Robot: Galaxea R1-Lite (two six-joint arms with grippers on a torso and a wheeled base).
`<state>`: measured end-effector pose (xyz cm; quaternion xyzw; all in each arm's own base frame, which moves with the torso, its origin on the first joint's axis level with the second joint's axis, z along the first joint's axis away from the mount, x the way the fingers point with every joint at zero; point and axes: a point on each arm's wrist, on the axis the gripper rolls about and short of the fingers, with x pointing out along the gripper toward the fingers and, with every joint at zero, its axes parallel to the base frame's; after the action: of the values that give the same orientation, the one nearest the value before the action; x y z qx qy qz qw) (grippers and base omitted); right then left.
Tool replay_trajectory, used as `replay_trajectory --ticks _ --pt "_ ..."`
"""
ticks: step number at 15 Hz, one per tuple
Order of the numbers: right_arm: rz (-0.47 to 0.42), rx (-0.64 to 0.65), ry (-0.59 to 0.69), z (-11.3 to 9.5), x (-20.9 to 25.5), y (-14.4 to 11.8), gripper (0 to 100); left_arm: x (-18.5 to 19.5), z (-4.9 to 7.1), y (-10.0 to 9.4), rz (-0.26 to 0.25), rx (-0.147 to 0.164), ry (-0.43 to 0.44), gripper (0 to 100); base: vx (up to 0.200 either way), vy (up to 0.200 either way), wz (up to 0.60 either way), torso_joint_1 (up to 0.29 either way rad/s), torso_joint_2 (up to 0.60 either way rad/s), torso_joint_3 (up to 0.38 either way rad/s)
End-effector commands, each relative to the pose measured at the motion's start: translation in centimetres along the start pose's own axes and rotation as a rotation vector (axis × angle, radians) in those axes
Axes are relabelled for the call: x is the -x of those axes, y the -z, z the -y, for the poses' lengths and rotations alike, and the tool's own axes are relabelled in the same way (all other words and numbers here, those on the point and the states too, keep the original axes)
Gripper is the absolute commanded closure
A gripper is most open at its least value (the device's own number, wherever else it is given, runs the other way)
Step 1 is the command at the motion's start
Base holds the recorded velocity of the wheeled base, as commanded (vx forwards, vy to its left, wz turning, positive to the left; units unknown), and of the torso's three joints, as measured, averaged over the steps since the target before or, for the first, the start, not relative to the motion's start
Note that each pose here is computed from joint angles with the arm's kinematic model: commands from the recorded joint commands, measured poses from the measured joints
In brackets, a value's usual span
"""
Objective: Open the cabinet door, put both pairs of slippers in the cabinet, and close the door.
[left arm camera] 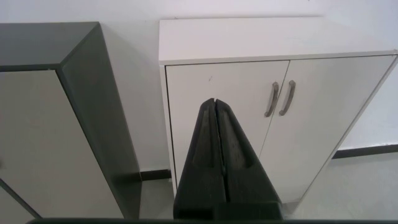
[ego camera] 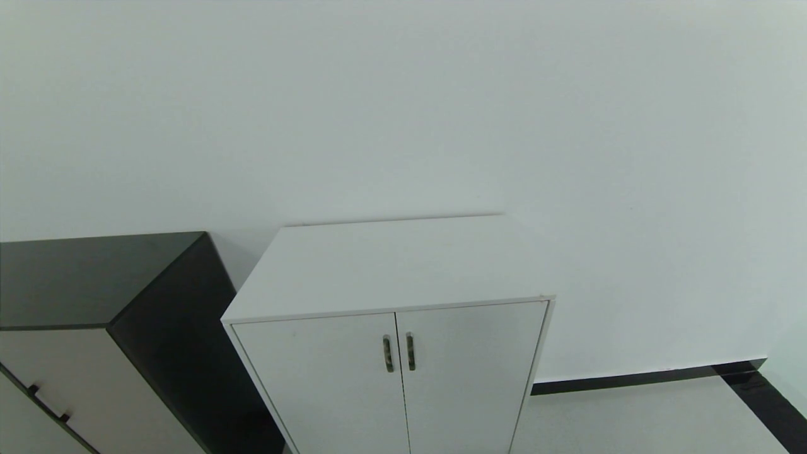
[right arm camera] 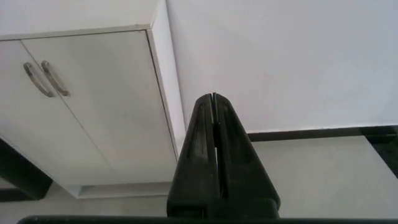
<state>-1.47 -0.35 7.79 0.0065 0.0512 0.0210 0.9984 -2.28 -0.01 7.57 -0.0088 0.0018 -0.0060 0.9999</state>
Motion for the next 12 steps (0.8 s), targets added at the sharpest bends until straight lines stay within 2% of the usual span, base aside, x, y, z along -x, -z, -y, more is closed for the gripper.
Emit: replay_trajectory --ticks 1,3,5,6,12 --pt "0.006 -0.003 0.009 -0.01 0.04 0.01 100 -0.01 0.0 0.0 -0.001 0.001 0.0 100 0.0 0.0 0.0 0.0 0.0 0.0" --pt "0.005 0.001 0.04 -0.05 0.05 0.03 100 -0.01 0.0 0.0 -0.001 -0.001 0.0 100 0.0 0.0 0.0 0.0 0.0 0.0" --pt "0.04 0.014 0.125 -0.23 0.33 0.12 100 -0.01 0.0 0.02 -0.003 -0.002 0.002 100 0.0 0.0 0.0 0.0 0.0 0.0" --pt "0.099 0.028 0.115 -0.26 0.77 0.29 100 -0.01 0.01 0.02 -0.003 -0.002 0.003 100 0.0 0.0 0.0 0.0 0.0 0.0" --pt "0.099 0.022 0.107 -0.26 0.78 0.31 100 -0.01 0.0 0.0 -0.001 -0.002 0.002 100 0.0 0.0 0.0 0.0 0.0 0.0"
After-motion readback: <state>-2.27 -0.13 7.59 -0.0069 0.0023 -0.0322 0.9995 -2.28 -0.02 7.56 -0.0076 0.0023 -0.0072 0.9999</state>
